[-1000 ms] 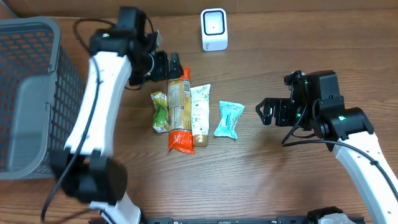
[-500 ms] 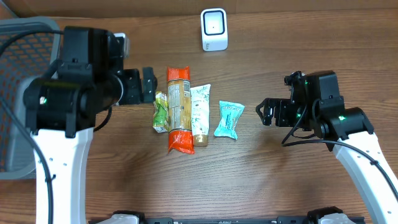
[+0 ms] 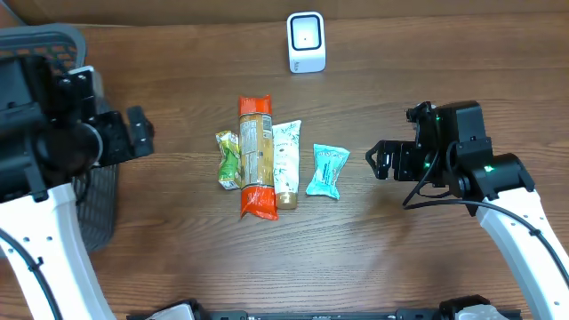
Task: Scan the item barcode
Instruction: 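Withdraw the left gripper to hover above the basket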
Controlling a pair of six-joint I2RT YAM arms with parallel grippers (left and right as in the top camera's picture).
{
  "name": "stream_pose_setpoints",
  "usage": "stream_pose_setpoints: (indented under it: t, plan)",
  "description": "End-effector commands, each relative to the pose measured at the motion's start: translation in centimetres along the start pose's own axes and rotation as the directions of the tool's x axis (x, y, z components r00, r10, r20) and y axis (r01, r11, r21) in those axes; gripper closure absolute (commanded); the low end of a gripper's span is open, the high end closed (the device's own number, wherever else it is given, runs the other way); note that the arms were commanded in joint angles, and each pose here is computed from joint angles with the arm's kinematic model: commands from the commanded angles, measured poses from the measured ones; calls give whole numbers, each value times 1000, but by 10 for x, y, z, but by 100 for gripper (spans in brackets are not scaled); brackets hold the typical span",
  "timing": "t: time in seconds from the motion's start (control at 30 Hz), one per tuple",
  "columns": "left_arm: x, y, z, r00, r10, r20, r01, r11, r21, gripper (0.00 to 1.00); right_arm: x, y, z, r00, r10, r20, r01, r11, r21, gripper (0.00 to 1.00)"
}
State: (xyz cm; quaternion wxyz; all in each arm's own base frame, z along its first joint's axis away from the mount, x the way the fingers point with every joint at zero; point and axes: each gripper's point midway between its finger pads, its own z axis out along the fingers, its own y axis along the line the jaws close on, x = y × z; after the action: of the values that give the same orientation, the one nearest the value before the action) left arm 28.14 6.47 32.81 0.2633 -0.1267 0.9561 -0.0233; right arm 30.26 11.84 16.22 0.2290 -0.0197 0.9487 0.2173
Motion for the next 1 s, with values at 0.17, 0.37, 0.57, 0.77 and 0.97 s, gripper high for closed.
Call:
stream_pose_setpoints:
  t: [0.17, 0.37, 0.57, 0.77, 0.97]
  plan:
    - [-6, 6, -2, 999, 22, 27, -23, 999, 40, 1, -9, 15, -5, 1000, 10, 24, -8, 998, -64, 0]
    - [-10, 6, 0, 999, 24, 32, -25, 999, 38, 0, -5, 17, 8, 998, 50, -25, -52, 994, -96, 0]
    - [-10, 6, 0, 999, 23, 31, -25, 999, 38, 0, 0, 32, 40, 989, 98, -113, -116, 979, -166, 10]
    - [-10, 6, 0, 999, 23, 31, -25, 999, 38, 1, 2, 52, 76, 997, -15, -79, 11, 999, -41, 10]
    - [-10, 6, 0, 999, 23, 31, -25, 999, 38, 0, 6, 63, 101, 983, -172, -64, 178, 980, 92, 10]
